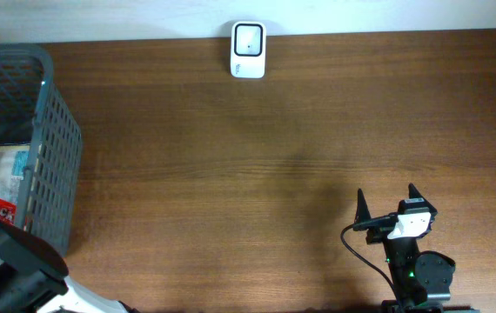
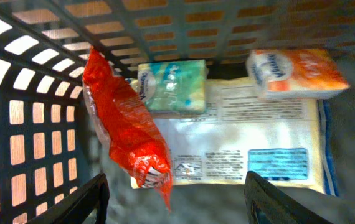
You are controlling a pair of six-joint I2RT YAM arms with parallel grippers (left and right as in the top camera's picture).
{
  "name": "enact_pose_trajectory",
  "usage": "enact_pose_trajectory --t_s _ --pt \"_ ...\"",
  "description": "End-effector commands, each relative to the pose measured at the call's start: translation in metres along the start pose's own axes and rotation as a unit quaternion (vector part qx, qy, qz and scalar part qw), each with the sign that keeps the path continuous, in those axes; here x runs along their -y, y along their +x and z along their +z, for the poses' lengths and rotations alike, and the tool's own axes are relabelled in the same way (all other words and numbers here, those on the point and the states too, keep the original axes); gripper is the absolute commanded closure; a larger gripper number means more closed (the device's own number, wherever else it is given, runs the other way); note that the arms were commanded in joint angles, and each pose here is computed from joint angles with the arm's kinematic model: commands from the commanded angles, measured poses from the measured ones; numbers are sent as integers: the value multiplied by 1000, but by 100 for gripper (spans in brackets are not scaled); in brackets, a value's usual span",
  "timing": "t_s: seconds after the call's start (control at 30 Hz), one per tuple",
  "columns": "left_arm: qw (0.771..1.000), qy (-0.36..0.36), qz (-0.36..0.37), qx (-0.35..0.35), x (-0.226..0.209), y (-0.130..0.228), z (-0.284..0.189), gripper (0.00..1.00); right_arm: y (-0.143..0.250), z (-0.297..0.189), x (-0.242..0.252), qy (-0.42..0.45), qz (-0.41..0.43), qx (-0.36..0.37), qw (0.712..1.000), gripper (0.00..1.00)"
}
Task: Scan the item barcode
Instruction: 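Reach the left gripper into the basket and grasp the red snack bag, then lift the red snack bag out and place it mid-table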
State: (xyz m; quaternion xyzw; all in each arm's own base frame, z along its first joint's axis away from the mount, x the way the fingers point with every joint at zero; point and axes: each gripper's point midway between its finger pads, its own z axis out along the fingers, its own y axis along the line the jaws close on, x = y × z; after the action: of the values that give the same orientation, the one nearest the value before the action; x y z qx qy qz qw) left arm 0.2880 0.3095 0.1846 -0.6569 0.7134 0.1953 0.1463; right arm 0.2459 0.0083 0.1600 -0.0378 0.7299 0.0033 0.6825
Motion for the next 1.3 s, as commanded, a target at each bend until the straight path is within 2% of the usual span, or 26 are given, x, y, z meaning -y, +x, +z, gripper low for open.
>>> enact_pose_trajectory --t_s 0.0,0.43,0.47,0.5,0.53,0.57,0.8,0.93,1.07,1.1,1.27 --pt "998 -60 5 -12 -16 13 31 34 2 0 -1 -1 2 -1 1000 1" --pt "990 -138 -3 -30 -56 41 95 28 2 0 -1 0 2 -1 1000 1" --pt "989 -144 -4 -26 -59 40 96 41 2 0 -1 -1 2 -1 1000 1" --pt "989 -145 -6 -26 -61 39 96 62 2 0 -1 -1 2 -1 1000 1" --pt "989 -145 -7 -27 -62 38 97 88 2 0 -1 0 2 -1 1000 2" --pt "989 -145 -8 -27 -62 38 97 100 2 0 -1 -1 2 -1 1000 1" --pt "992 -126 1 -14 -46 32 85 100 2 0 -1 -1 2 -1 1000 2" --pt "996 -76 41 25 -10 10 47 100 2 0 -1 0 2 -1 1000 1" --pt "989 25 107 103 50 -26 -29 100 2 0 -1 -1 2 -1 1000 1" --pt "982 72 125 124 70 -35 -60 100 2 0 -1 0 2 -1 1000 2" --pt "947 208 164 183 108 -43 -161 100 2 0 -1 -1 2 -1 1000 1"
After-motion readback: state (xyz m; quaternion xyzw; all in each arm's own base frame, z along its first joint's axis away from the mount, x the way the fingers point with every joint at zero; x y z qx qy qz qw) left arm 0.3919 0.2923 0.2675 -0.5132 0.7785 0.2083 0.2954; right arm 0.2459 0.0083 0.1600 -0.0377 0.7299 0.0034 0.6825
